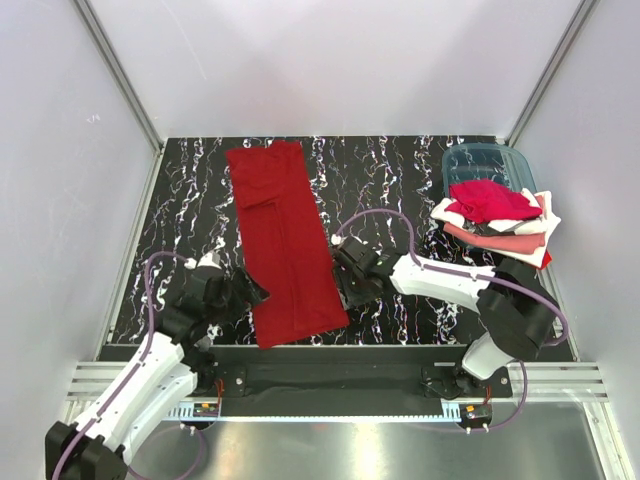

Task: Fold and stack the t-shirts
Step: Fold the tshirt

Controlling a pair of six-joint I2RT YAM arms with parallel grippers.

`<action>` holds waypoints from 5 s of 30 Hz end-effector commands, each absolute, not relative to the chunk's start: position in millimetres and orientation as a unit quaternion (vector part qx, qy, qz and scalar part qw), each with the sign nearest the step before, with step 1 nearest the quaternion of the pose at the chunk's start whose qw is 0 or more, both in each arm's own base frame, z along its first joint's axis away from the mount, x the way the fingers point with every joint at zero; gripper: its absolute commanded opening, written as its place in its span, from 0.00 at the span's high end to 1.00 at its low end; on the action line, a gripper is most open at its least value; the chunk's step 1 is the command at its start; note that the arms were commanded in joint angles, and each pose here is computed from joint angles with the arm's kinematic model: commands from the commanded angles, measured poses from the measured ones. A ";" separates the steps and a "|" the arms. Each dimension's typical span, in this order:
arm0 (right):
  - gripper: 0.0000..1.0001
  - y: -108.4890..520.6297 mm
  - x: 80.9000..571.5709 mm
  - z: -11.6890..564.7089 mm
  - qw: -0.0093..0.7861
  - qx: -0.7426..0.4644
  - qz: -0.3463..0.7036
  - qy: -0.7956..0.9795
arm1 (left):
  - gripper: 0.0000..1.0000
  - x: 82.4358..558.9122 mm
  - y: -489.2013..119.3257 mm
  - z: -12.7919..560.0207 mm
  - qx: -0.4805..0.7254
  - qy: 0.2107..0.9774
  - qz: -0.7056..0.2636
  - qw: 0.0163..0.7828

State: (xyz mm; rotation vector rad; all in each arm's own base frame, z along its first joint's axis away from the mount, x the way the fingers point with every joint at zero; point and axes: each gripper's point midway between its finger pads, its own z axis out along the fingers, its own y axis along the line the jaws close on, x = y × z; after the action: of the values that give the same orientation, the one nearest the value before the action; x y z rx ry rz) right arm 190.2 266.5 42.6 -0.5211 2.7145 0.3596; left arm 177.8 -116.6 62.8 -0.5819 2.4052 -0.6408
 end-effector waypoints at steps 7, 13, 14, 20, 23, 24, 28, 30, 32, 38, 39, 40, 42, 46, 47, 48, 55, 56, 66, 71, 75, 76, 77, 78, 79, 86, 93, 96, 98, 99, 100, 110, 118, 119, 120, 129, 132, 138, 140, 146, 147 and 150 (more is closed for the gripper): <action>0.52 301.8 190.2 27.8 0.163 -0.177 0.210 0.947 | 0.05 164.3 -114.6 57.1 -0.226 0.905 -0.223 0.283; 0.72 293.4 191.2 16.0 0.158 -0.162 0.196 0.954 | 0.08 162.4 -117.4 51.9 -0.214 0.913 -0.214 0.273; 0.77 289.1 194.2 16.7 0.161 -0.151 0.198 0.955 | 0.08 162.0 -117.7 51.8 -0.212 0.913 -0.214 0.274; 0.95 276.1 203.9 17.8 0.163 -0.114 0.216 0.956 | 0.20 156.3 -125.9 44.1 -0.201 0.914 -0.229 0.268; 0.95 275.8 202.4 17.4 0.161 -0.114 0.218 0.956 | 0.28 152.0 -132.5 41.0 -0.195 0.913 -0.242 0.265; 0.95 276.1 202.3 17.1 0.160 -0.114 0.219 0.956 | 0.31 150.7 -133.8 40.7 -0.196 0.913 -0.243 0.262; 0.95 279.0 202.0 18.7 0.160 -0.113 0.227 0.954 | 0.31 141.2 -139.0 32.9 -0.184 0.925 -0.230 0.241; 0.95 279.6 201.3 18.9 0.158 -0.113 0.229 0.954 | 0.31 138.1 -145.1 29.6 -0.180 0.927 -0.232 0.232; 0.95 278.8 201.0 18.9 0.159 -0.113 0.228 0.954 | 0.31 134.9 -146.6 22.0 -0.178 0.935 -0.219 0.216; 0.98 277.6 201.1 20.0 0.164 -0.111 0.229 0.953 | 0.84 128.1 -157.6 6.8 -0.166 0.942 -0.223 0.187; 0.98 277.9 200.4 19.7 0.162 -0.112 0.230 0.953 | 0.97 126.5 -156.8 5.6 -0.165 0.944 -0.221 0.183; 0.99 278.8 199.9 20.6 0.161 -0.113 0.233 0.952 | 1.00 127.2 -157.0 7.6 -0.163 0.944 -0.220 0.184; 1.00 280.7 199.4 23.3 0.163 -0.114 0.239 0.950 | 1.00 127.3 -155.6 11.8 -0.162 0.945 -0.216 0.186; 1.00 278.1 202.0 28.6 0.174 -0.111 0.236 0.949 | 1.00 127.6 -157.3 22.2 -0.167 0.939 -0.231 0.192; 1.00 277.1 203.0 29.9 0.178 -0.112 0.234 0.949 | 1.00 126.7 -156.5 24.4 -0.167 0.939 -0.231 0.192; 1.00 277.4 204.4 34.8 0.185 -0.111 0.237 0.947 | 1.00 128.6 -156.4 29.3 -0.168 0.936 -0.235 0.200; 1.00 292.4 221.4 70.0 0.212 -0.125 0.252 0.936 | 1.00 153.1 -161.9 78.4 -0.177 0.917 -0.256 0.251; 1.00 292.0 222.2 73.2 0.211 -0.128 0.249 0.937 | 1.00 156.0 -160.5 81.8 -0.178 0.917 -0.251 0.254; 1.00 306.0 291.8 116.9 0.239 -0.094 0.265 0.930 | 1.00 222.2 -124.9 125.7 -0.271 0.878 -0.243 0.310; 1.00 325.9 334.1 133.4 0.246 -0.085 0.278 0.925 | 1.00 255.1 -110.5 134.9 -0.321 0.852 -0.253 0.328; 1.00 339.8 368.5 121.9 0.240 -0.085 0.283 0.925 | 1.00 282.1 -98.5 136.3 -0.357 0.834 -0.247 0.340; 1.00 343.0 380.3 131.5 0.249 -0.087 0.287 0.921 | 1.00 288.0 -95.9 129.5 -0.367 0.835 -0.240 0.332; 1.00 343.6 385.9 129.9 0.248 -0.086 0.284 0.922 | 1.00 298.5 -91.8 132.9 -0.378 0.826 -0.245 0.339; 1.00 347.8 395.8 129.4 0.251 -0.085 0.285 0.921 | 1.00 304.2 -92.9 133.4 -0.380 0.824 -0.253 0.336; 1.00 346.9 400.6 127.6 0.249 -0.085 0.284 0.922 | 1.00 313.7 -92.7 126.9 -0.385 0.824 -0.252 0.330; 1.00 348.7 440.5 120.3 0.254 -0.071 0.284 0.922 | 1.00 366.3 -88.2 112.3 -0.393 0.835 -0.246 0.296; 0.32 358.6 489.1 146.9 0.294 -0.066 0.322 0.897 | 0.01 441.2 -94.4 125.4 -0.331 0.829 -0.320 0.317; 0.14 354.1 478.4 154.2 0.310 -0.062 0.337 0.887 | 0.01 424.9 -99.6 109.4 -0.318 0.848 -0.293 0.305; 0.19 345.2 468.7 151.3 0.309 -0.056 0.329 0.890 | 0.01 411.5 -100.9 104.3 -0.320 0.849 -0.295 0.298; 0.22 335.5 455.1 143.5 0.299 -0.052 0.319 0.898 | 0.01 403.4 -101.7 100.3 -0.322 0.849 -0.298 0.294; 0.25 330.5 449.8 138.7 0.298 -0.048 0.311 0.901 | 0.01 397.4 -102.6 109.8 -0.317 0.844 -0.307 0.305; 0.46 317.9 397.8 64.3 0.198 -0.006 0.315 0.928 | 0.04 332.3 -107.9 73.7 -0.306 0.854 -0.318 0.276; 0.47 325.8 383.9 39.4 0.156 0.000 0.341 0.927 | 0.04 311.6 -104.1 60.8 -0.282 0.873 -0.297 0.266; 0.48 323.8 379.0 36.3 0.150 0.001 0.340 0.928 | 0.04 309.7 -106.4 60.8 -0.276 0.873 -0.303 0.264; 0.47 324.0 376.8 34.8 0.148 0.001 0.341 0.928 | 0.05 308.5 -106.6 61.1 -0.275 0.873 -0.304 0.263; 0.75 324.8 362.0 13.1 0.109 0.012 0.352 0.930 | 0.05 300.7 -93.6 70.9 -0.260 0.880 -0.270 0.293; 0.99 316.4 368.5 23.3 0.138 0.019 0.335 0.932 | 0.05 299.1 -95.6 73.3 -0.248 0.878 -0.278 0.301; 1.00 254.6 387.9 44.4 0.215 0.096 0.291 0.927 | 0.09 297.1 -120.0 65.0 -0.219 0.884 -0.304 0.281; 1.00 239.0 375.3 43.0 0.221 0.112 0.278 0.928 | 0.12 294.0 -129.7 62.7 -0.206 0.890 -0.301 0.276; 1.00 231.0 326.4 24.8 0.198 0.106 0.299 0.927 | 0.15 251.4 -152.7 49.7 -0.153 0.913 -0.267 0.268; 1.00 235.1 324.5 26.8 0.202 0.100 0.309 0.924 | 0.16 246.3 -153.0 48.4 -0.155 0.912 -0.266 0.269; 1.00 241.1 318.5 28.3 0.207 0.095 0.321 0.919 | 0.22 230.8 -148.5 43.3 -0.166 0.909 -0.271 0.271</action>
State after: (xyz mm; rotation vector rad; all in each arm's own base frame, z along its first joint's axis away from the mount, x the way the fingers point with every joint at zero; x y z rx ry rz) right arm 319.2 228.9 16.6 0.3039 2.6238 0.8338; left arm 234.9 -159.0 47.6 -0.4037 2.4811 -0.7794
